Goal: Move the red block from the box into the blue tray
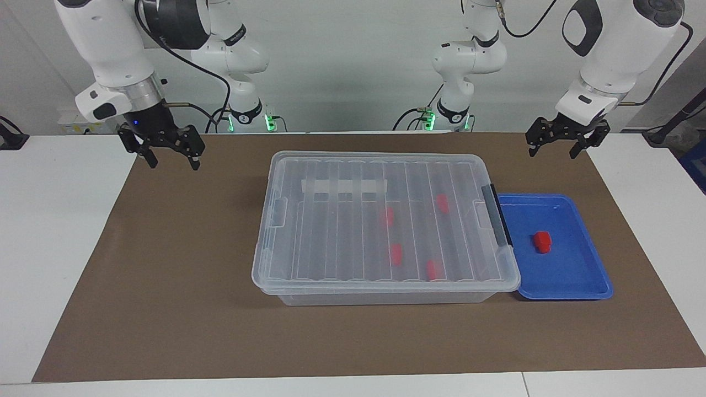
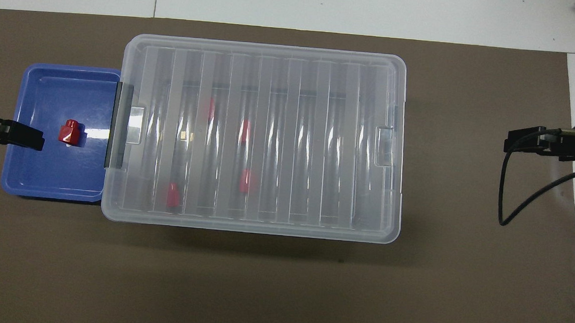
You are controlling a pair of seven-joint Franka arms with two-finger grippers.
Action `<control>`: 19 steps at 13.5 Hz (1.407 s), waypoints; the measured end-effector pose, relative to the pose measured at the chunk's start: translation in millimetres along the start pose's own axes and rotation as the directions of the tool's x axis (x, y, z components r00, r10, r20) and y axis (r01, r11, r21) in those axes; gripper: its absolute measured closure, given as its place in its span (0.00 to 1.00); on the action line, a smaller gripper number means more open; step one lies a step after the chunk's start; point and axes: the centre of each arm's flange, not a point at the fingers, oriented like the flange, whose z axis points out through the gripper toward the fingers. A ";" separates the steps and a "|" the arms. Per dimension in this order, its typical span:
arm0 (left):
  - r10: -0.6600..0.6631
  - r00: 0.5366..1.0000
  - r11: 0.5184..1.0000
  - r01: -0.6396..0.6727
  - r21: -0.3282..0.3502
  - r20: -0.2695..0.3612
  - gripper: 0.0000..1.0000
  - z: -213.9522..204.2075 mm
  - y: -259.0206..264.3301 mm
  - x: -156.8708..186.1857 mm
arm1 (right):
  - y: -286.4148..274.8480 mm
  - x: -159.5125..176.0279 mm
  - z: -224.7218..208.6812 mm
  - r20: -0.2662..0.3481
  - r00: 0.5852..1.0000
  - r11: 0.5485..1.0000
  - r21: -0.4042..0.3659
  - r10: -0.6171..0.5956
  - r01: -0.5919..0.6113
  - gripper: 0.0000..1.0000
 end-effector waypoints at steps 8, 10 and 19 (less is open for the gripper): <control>-0.016 1.000 1.000 0.016 -0.005 0.023 0.00 12.5 -9.5 1.3 | 4.3 -5.9 -9.2 0.106 0.994 1.000 -0.021 0.005 -0.003 0.00; -0.015 0.999 1.000 0.016 -0.006 0.030 0.00 17.0 -9.5 3.8 | 2.7 -6.8 -8.1 0.113 0.994 1.000 -0.021 0.003 0.000 0.00; -0.010 1.000 1.000 0.010 -0.003 0.007 0.00 8.7 -6.2 3.1 | 1.6 -8.0 -1.7 0.128 0.992 1.000 -0.021 0.001 0.002 0.00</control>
